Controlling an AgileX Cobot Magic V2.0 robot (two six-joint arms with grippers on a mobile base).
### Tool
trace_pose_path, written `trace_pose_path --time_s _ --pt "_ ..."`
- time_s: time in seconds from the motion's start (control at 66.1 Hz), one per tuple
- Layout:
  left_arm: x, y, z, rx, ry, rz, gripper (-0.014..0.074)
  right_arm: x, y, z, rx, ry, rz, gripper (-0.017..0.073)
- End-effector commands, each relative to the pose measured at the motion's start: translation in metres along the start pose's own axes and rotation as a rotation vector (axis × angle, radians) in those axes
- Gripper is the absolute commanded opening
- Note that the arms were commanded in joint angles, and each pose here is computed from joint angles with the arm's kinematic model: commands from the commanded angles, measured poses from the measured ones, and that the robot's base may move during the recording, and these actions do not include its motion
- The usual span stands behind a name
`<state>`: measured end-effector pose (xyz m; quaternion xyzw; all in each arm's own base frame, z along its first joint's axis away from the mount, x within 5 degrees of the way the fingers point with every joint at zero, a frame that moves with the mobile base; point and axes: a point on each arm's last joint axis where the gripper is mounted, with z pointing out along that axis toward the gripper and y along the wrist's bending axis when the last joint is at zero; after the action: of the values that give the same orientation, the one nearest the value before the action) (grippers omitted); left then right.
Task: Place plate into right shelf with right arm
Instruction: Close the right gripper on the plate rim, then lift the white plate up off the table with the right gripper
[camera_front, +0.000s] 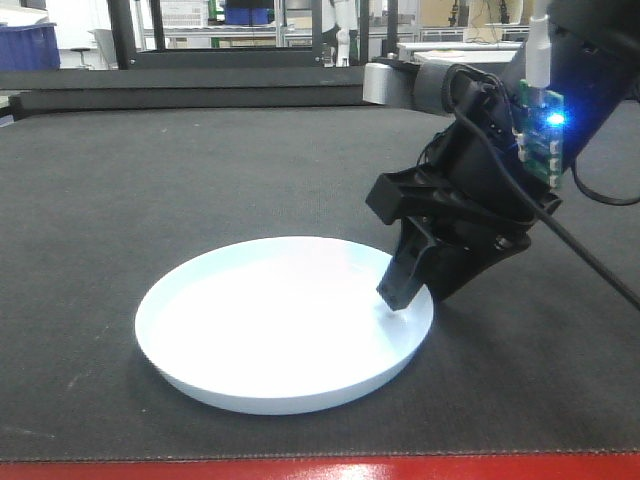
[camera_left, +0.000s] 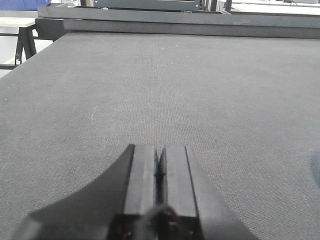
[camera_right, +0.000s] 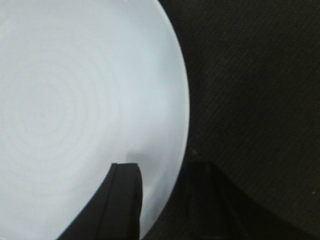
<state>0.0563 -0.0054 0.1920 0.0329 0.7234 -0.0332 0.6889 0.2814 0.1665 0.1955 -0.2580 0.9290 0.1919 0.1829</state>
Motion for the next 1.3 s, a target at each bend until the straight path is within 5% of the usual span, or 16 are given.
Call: trace_pose_path --time_s 0.0,0.121,0.257,0.53,0.817,1.029,1.286 --pt "-0.005 0.0 0.0 -0.002 -0.083 -0.007 -0.0047 -0.012 0.003 -0.012 0.002 -0.08 -0.004 0.0348" --pt "-0.005 0.0 0.0 -0.002 -0.083 -0.007 -0.0047 -0.013 0.003 -0.012 0.005 -0.086 -0.004 0.0278" --pt "-0.005 0.0 0.0 -0.002 -0.083 -0.007 -0.0047 -0.013 0.003 -0.012 0.005 -0.086 -0.004 0.0033" --pt "-0.005 0.0 0.0 -0.002 -0.083 -0.007 -0.0047 -0.029 0.005 -0.03 0.022 -0.181 -0.021 0.0056" --pt "-0.005 0.0 0.0 -0.002 -0.083 -0.007 -0.0047 -0.048 0.031 -0.128 0.071 -0.554 -0.096 0.0056" --pt "-0.005 0.0 0.0 -0.002 -0.083 -0.007 -0.0047 -0.023 0.06 -0.227 0.094 -0.881 -0.161 0.0056" --pt "-0.005 0.0 0.0 -0.002 -0.083 -0.007 -0.0047 0.037 0.083 -0.299 0.098 -1.125 -0.219 0.0056"
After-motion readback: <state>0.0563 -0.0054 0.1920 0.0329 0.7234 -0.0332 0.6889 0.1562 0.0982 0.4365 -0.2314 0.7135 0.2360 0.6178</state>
